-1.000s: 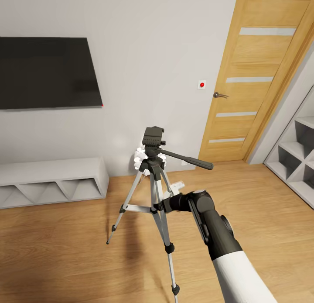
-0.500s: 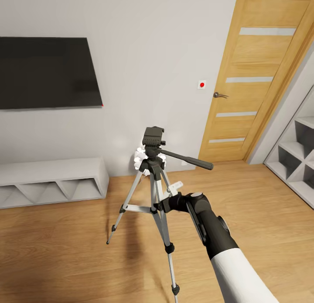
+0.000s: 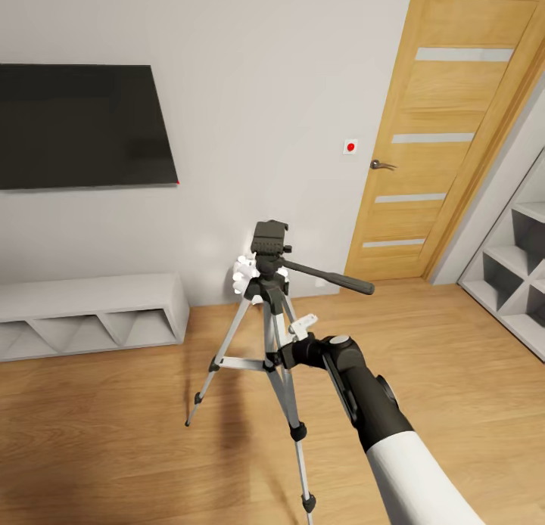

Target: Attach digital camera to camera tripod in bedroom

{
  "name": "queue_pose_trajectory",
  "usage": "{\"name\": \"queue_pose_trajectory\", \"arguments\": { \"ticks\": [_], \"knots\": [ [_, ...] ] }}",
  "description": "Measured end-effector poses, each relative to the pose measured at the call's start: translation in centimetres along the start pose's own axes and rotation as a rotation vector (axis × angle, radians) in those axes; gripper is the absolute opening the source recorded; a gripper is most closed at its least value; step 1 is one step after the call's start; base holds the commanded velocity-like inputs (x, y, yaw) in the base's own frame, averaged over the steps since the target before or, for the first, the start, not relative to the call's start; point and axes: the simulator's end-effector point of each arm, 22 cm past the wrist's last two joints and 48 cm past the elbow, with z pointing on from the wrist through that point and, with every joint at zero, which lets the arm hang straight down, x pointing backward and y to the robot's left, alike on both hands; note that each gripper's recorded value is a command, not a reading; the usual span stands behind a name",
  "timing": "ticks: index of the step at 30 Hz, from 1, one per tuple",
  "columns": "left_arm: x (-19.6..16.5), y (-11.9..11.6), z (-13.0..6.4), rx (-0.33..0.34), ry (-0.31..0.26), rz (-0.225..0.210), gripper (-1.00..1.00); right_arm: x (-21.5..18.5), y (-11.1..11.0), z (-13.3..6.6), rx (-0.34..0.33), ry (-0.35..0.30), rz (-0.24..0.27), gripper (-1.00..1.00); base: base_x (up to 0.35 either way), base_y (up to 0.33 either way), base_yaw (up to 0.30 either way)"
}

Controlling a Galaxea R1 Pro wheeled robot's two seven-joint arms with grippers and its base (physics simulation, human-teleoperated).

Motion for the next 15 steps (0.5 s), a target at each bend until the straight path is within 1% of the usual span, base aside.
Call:
{"name": "queue_pose_trajectory", "arguments": {
  "ticks": [1, 10, 14, 15],
  "knots": [
    [0.0, 0.0, 0.0, 0.000, 0.000, 0.000, -1.00, -0.2, 0.1, 0.0, 0.005, 0.000, -0.001, 1.00, 0.000, 0.000, 0.000],
    [0.1, 0.0, 0.0, -0.001, 0.001, -0.002, -1.00, -0.5, -1.6, -0.9, 0.088, 0.019, -0.021, 1.00, 0.000, 0.000, 0.000],
    [0.1, 0.0, 0.0, -0.001, 0.001, -0.002, -1.00, -1.6, -2.3, -1.4, 0.118, -0.008, -0.046, 1.00, 0.000, 0.000, 0.000],
    [0.1, 0.0, 0.0, -0.001, 0.001, -0.002, -1.00, -1.9, -2.3, -1.5, 0.121, -0.020, -0.046, 1.00, 0.000, 0.000, 0.000]
  ]
}}
